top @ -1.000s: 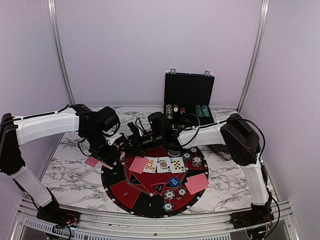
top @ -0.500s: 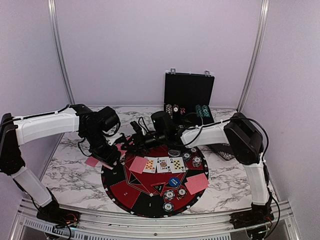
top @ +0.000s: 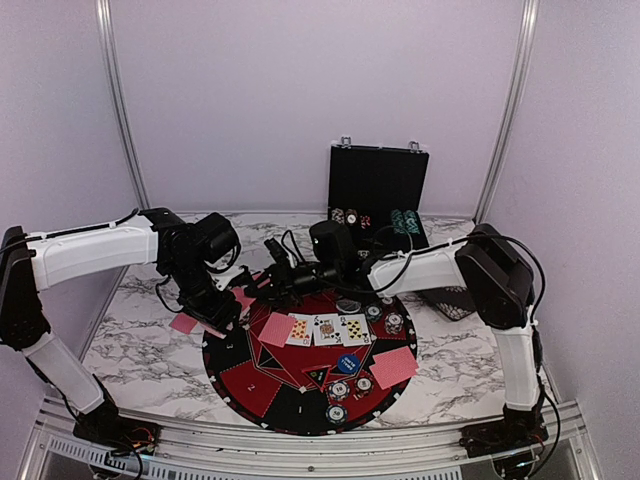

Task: Distribute texas hold em gaming equipment
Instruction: Adjust the poker card at the face-down deck piles, then pick up the poker card from the face-down deck piles.

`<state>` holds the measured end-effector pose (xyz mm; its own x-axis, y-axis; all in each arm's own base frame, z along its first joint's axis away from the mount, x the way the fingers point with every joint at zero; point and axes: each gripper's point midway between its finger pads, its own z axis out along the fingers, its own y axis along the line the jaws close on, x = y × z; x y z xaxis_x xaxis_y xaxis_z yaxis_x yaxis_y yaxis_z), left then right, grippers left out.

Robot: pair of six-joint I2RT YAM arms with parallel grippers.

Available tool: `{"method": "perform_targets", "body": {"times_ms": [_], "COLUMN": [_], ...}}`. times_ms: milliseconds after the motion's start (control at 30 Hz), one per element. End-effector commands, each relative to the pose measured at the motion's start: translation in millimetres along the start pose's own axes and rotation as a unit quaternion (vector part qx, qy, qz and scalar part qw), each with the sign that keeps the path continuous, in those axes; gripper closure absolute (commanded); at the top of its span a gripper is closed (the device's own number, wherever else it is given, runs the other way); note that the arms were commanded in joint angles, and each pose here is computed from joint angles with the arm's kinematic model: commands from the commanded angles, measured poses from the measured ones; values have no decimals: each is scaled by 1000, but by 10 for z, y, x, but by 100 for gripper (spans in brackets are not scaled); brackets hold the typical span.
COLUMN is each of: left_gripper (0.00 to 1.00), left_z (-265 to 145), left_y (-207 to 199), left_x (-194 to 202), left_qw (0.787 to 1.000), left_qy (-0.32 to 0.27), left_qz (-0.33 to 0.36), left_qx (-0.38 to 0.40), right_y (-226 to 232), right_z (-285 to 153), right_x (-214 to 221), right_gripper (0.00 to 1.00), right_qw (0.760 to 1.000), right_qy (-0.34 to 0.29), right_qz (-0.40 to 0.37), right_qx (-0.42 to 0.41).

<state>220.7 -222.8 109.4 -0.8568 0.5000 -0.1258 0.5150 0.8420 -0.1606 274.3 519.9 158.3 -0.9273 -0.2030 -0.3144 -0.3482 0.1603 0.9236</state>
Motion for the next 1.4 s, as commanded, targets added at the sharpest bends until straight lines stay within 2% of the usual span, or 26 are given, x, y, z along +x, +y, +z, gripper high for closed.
{"method": "perform_targets", "body": {"times_ms": [0,367,700,1200,1367], "left_gripper": [52,52,52,53,53], "left_z": [-95,-96,-95,-96,-98], "left_y": [-9,-14,-12,-11,-14], "left_x": [-68,-75,-44,-33,-42], "left_qw": [1000,1000,1000,1000,1000], "left_qy": [-17,-17,-16,-16,-16], "left_qz": [7,8,8,7,6], "left_qx": [-4,-3,-2,-2,-1], "right_y": [235,194,186,223,287], "right_z": [-79,-54,-51,-177,-159], "right_x": [-59,-31,-53,-159,-142], "right_gripper": [69,78,95,99,95], "right_qw": [1000,1000,1000,999,999], "right_qy": [-6,-3,-5,-21,-14], "right_qz": [-14,-6,-5,-3,-11], "right_qx": [-27,-25,-21,-25,-31]}}
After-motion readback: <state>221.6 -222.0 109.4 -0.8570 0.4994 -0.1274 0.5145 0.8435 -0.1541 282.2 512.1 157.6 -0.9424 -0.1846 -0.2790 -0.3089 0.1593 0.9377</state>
